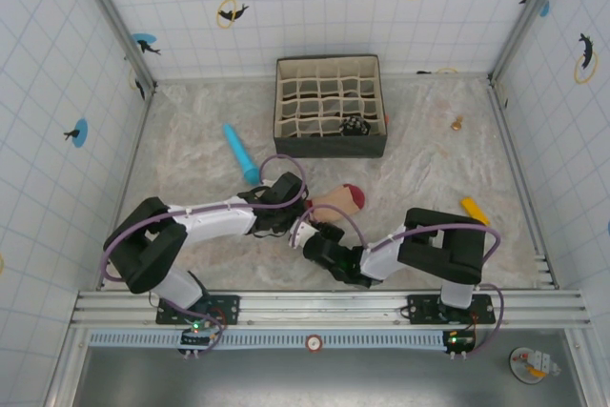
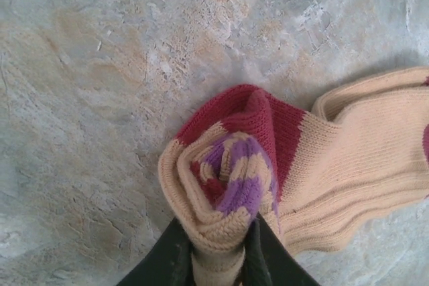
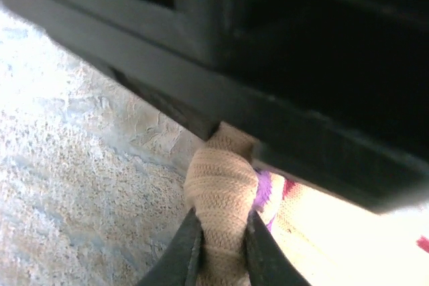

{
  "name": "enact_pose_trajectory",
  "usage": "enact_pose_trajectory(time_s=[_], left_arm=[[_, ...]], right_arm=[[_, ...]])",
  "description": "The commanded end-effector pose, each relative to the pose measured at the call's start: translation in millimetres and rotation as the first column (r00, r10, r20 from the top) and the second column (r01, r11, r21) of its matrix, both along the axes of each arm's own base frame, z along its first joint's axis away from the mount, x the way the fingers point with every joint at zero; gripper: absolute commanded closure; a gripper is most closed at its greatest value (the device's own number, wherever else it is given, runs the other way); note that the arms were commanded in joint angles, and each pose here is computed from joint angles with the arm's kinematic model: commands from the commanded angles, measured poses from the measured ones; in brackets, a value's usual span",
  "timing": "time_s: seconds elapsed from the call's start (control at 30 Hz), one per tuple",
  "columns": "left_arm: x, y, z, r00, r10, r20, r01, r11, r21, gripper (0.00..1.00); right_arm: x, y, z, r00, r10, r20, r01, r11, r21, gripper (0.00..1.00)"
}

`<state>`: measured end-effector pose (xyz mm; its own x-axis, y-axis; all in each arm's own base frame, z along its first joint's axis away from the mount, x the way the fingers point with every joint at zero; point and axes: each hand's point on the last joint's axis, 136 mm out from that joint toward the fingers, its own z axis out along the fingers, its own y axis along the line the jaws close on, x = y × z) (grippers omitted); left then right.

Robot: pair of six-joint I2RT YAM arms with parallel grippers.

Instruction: Roll the socks

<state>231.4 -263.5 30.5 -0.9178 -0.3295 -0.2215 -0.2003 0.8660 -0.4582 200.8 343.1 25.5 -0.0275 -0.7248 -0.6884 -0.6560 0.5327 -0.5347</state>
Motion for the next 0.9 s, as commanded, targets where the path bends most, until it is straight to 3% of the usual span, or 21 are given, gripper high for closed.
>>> enact_pose_trajectory(time_s=[0.0,0.07,0.2,0.53,0.87], left_arm=[[-18,19,-19,0.996,0.006,-0.087,0.000,0.997,0.079,0.62],[-17,20,-17,0.996,0.014,-0.086,-0.007,0.997,0.080,0.48],[-12,30,-12,0.996,0.046,-0.072,-0.036,0.990,0.137,0.32],[-5,39,12,0.998,0.063,-0.004,-0.062,0.992,0.114,0.28],[-1,55,29,0.993,0.103,0.062,-0.107,0.992,0.066,0.28]], right_arm=[[-1,-18,-32,0.997,-0.019,-0.079,0.012,0.996,-0.089,1.00],[-5,-19,-33,0.995,-0.002,-0.104,-0.006,0.997,-0.074,1.00],[-7,-20,-36,0.986,0.014,-0.165,-0.019,0.999,-0.031,1.00],[-12,-22,-43,0.942,0.038,-0.332,-0.017,0.998,0.066,1.00],[-12,-25,-48,0.812,0.092,-0.577,0.046,0.974,0.220,1.00]])
